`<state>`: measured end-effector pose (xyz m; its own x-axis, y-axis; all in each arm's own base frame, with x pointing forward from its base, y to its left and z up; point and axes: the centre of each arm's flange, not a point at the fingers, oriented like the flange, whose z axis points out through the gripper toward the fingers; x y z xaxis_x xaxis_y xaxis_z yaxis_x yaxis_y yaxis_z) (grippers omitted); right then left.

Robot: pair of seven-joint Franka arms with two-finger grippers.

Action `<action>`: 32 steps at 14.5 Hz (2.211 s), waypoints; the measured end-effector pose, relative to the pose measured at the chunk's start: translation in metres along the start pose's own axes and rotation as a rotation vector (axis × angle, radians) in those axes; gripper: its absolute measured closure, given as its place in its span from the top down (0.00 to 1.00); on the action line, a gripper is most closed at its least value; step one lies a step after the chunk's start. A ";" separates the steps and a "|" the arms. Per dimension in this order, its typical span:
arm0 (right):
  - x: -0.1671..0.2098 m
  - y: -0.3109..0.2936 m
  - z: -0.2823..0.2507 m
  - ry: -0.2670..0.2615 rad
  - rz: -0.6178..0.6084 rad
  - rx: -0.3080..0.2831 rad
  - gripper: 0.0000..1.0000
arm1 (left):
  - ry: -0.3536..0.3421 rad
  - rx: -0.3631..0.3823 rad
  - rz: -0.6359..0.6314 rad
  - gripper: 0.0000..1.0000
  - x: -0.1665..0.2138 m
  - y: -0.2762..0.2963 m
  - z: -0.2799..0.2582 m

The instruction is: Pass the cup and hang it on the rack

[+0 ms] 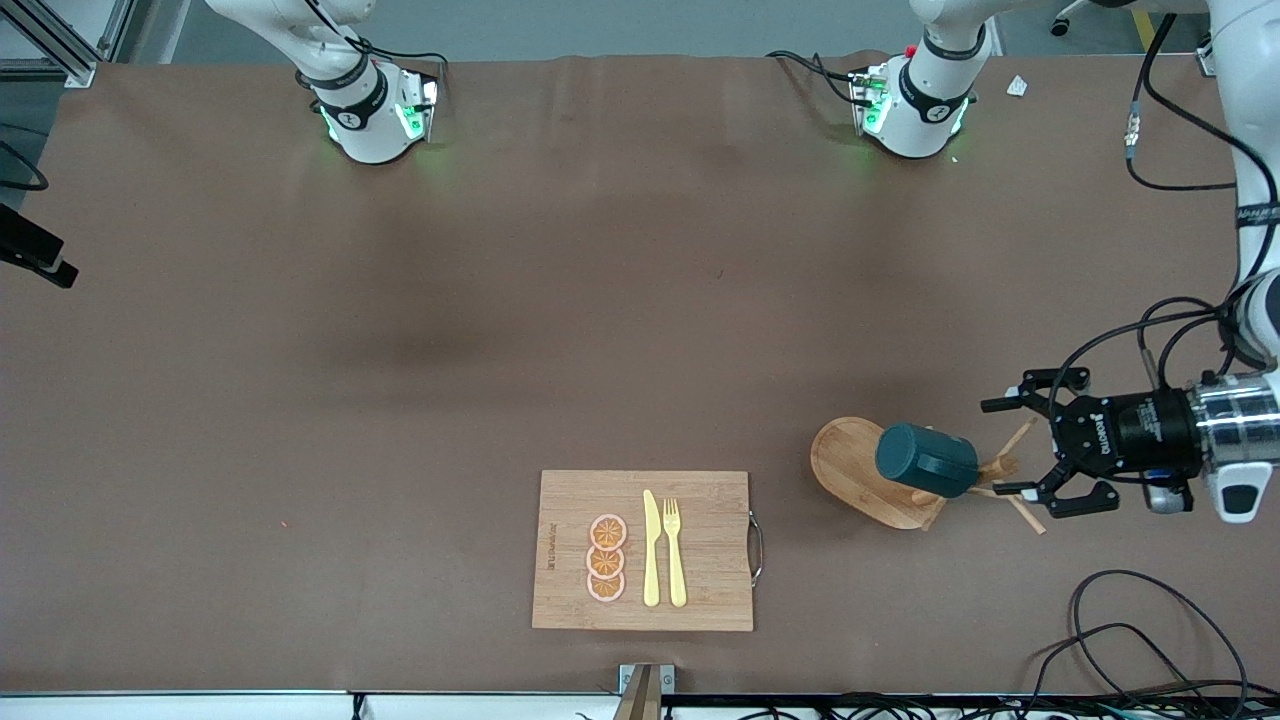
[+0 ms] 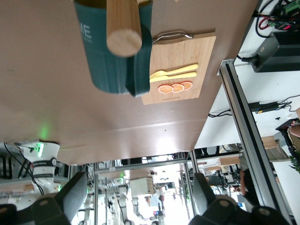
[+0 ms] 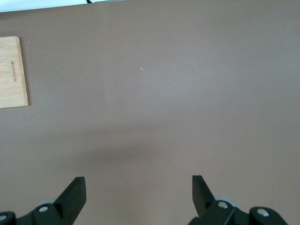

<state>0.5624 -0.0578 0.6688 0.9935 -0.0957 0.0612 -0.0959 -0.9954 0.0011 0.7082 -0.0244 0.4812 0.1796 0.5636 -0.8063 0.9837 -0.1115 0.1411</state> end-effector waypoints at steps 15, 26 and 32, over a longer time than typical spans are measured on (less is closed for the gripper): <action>0.000 0.000 0.000 0.001 0.000 0.000 1.00 | 0.597 0.461 0.751 1.00 -0.099 -0.023 0.060; 0.000 0.000 0.000 0.001 0.000 0.000 1.00 | 0.813 0.801 1.181 1.00 -0.201 -0.109 -0.081; 0.000 0.000 0.000 0.001 0.000 0.000 1.00 | 0.731 0.814 1.166 1.00 -0.182 -0.133 -0.087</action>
<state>0.5626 -0.0578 0.6691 0.9935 -0.0956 0.0621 -0.0959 -0.9954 0.0012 0.5457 -0.0409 0.6596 0.9961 0.0879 -0.0124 0.0868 -0.9939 -0.0685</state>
